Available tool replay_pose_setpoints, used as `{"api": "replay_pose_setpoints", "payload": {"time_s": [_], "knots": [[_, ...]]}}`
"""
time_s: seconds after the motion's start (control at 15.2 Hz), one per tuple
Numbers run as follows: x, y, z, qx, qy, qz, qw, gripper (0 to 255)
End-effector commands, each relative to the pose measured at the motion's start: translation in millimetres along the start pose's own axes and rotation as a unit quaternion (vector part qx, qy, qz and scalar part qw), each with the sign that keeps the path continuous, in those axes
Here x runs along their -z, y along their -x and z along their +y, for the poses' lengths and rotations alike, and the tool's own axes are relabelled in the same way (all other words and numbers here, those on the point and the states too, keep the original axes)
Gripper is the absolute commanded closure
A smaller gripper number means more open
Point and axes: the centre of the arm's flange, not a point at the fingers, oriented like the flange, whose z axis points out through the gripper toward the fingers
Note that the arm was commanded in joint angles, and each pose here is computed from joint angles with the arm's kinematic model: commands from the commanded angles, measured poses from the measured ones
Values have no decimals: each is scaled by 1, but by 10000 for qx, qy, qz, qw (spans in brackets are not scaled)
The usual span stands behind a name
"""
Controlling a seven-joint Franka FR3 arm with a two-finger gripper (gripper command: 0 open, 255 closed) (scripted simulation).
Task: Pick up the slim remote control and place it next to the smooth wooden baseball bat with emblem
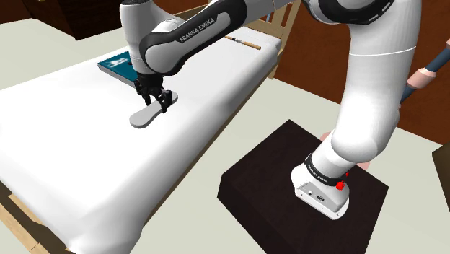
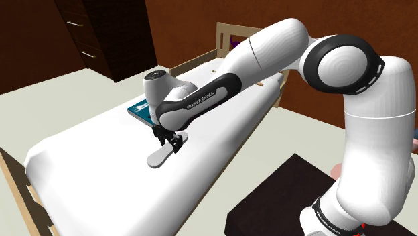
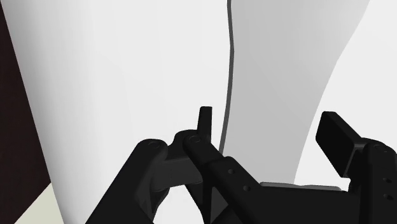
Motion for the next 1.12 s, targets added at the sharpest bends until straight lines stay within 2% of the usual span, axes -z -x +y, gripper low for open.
{"api": "replay_pose_setpoints", "payload": {"time_s": [0.0, 0.26, 1.06], "knots": [[0, 0, 0, 0, 1, 1, 10000, 255], [0, 0, 0, 0, 1, 1, 10000, 255], [63, 0, -1, 0, 1, 1, 10000, 255]]}}
